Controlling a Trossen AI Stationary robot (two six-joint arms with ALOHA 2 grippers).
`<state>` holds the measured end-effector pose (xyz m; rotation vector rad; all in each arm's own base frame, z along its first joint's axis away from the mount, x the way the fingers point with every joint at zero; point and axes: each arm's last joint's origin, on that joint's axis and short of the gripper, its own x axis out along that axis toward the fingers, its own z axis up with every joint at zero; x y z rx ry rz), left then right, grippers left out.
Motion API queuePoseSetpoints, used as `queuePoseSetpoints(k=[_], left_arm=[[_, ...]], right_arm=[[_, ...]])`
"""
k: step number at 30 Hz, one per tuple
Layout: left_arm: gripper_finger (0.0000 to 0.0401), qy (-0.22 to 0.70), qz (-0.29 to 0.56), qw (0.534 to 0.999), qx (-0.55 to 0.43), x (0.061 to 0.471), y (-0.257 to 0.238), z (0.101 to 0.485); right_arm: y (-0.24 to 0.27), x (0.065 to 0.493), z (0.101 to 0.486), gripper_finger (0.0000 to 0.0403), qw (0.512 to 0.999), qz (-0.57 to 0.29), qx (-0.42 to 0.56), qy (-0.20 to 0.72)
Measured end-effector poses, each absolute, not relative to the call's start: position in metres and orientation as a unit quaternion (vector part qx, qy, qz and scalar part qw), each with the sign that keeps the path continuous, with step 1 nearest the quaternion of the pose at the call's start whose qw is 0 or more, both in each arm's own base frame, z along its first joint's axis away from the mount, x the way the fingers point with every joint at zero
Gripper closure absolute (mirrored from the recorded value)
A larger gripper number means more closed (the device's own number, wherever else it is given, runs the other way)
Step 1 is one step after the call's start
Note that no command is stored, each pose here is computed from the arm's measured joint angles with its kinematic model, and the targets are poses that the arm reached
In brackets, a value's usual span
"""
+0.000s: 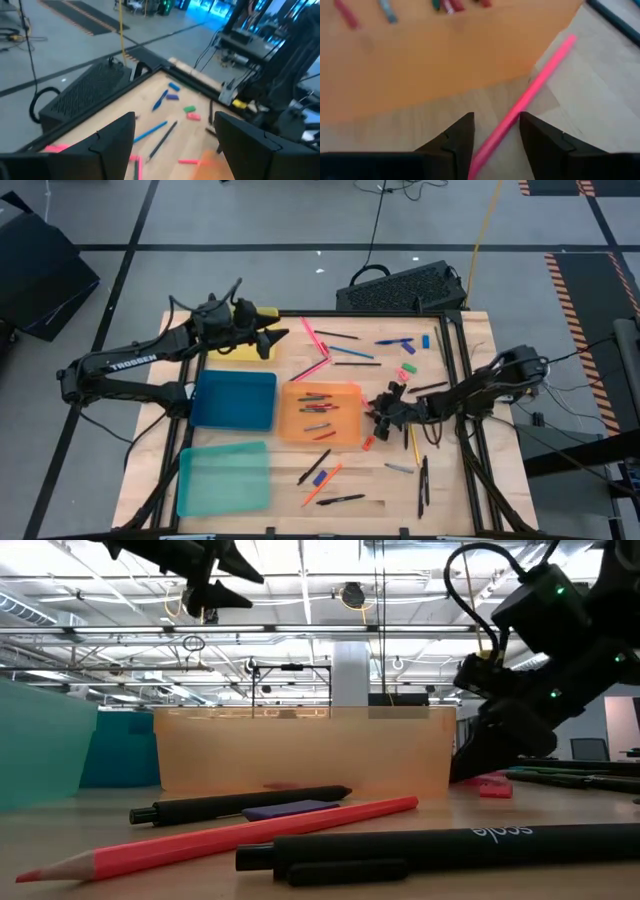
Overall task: Sort crayons/erasers/pens/pencils in bins
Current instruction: Put the pink pencil into yellow bin
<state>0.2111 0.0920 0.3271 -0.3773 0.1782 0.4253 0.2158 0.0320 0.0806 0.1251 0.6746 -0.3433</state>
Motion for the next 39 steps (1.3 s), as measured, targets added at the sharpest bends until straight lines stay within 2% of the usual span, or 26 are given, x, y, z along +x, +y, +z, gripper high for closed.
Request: queuePoseSetpoints(k=[5, 15, 24, 29, 34, 39], left_arm=[[0.0128, 0.078, 0.211, 0.955, -0.191, 0.211, 0.092, 0.329], [0.0128, 0.079, 0.210, 0.954, -0.199, 0.211, 0.092, 0.328], [0.0128, 0.082, 0.208, 0.956, -0.188, 0.211, 0.092, 0.328], [0.0128, 0.101, 0.200, 0.960, -0.169, 0.216, 0.093, 0.323], [0.0128, 0.129, 0.192, 0.960, -0.159, 0.232, 0.100, 0.307], [0.0128, 0.096, 0.156, 0.969, -0.165, 0.256, 0.108, 0.299]], right_arm=[[0.025, 0.215, 0.068, 0.0288, 0.912, -0.204, 0.070, 0.348], [0.000, 0.208, 0.061, 0.0390, 0.876, -0.280, 0.050, 0.390], [-0.016, 0.207, 0.068, 0.0387, 0.869, -0.317, 0.037, 0.379], [-0.021, 0.207, 0.096, 0.0389, 0.891, -0.312, 0.028, 0.329], [-0.025, 0.209, 0.144, 0.0389, 0.929, -0.293, 0.065, 0.215], [-0.027, 0.204, 0.193, 0.0389, 0.951, -0.284, 0.059, 0.110]])
